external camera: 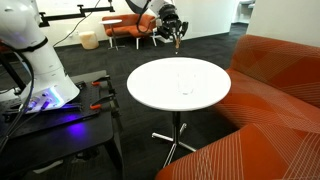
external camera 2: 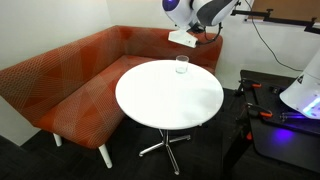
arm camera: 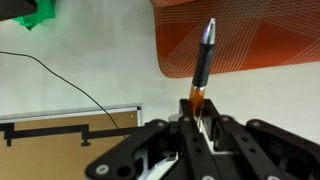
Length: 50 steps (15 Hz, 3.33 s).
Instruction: Put the pen inside the glass
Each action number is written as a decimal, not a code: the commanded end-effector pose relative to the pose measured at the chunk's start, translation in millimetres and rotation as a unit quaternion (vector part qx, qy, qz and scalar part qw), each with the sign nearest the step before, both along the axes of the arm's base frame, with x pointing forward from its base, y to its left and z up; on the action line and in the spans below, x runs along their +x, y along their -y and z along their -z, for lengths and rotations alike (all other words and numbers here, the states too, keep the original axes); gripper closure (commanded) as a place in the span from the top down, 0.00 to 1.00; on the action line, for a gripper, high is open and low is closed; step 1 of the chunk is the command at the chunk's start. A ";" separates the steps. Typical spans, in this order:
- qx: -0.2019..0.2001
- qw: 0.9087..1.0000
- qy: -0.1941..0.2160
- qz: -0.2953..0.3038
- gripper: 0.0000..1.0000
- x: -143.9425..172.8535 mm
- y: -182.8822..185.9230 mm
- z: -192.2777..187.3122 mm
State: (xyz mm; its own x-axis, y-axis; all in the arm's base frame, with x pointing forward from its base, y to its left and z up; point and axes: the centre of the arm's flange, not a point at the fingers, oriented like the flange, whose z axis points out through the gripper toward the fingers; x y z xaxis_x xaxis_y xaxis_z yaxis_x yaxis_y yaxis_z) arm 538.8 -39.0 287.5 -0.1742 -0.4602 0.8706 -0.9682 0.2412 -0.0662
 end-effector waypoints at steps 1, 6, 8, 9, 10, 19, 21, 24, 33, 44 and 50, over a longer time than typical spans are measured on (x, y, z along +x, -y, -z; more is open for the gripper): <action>-0.017 1.000 0.003 -0.006 0.04 4.6 -0.7 6.3; -0.047 0.999 -0.006 -0.026 0.04 9.4 2.4 14.8; -0.058 0.998 -0.006 -0.038 0.04 12.6 4.2 18.9; -0.062 0.997 -0.008 -0.044 0.04 14.0 5.0 20.7; -0.064 0.997 -0.009 -0.052 0.04 15.6 5.7 23.0; -0.071 0.995 -0.024 -0.073 0.04 28.2 15.4 52.1; -0.071 0.995 -0.026 -0.072 0.04 29.5 15.1 57.1; -0.067 0.995 -0.031 -0.073 0.04 31.7 13.8 64.7; -0.069 0.994 -0.053 -0.068 0.04 36.7 16.0 91.8; -0.061 0.994 -0.064 -0.060 0.04 50.4 21.5 120.3; -0.062 0.994 -0.067 -0.064 0.04 55.3 15.2 130.1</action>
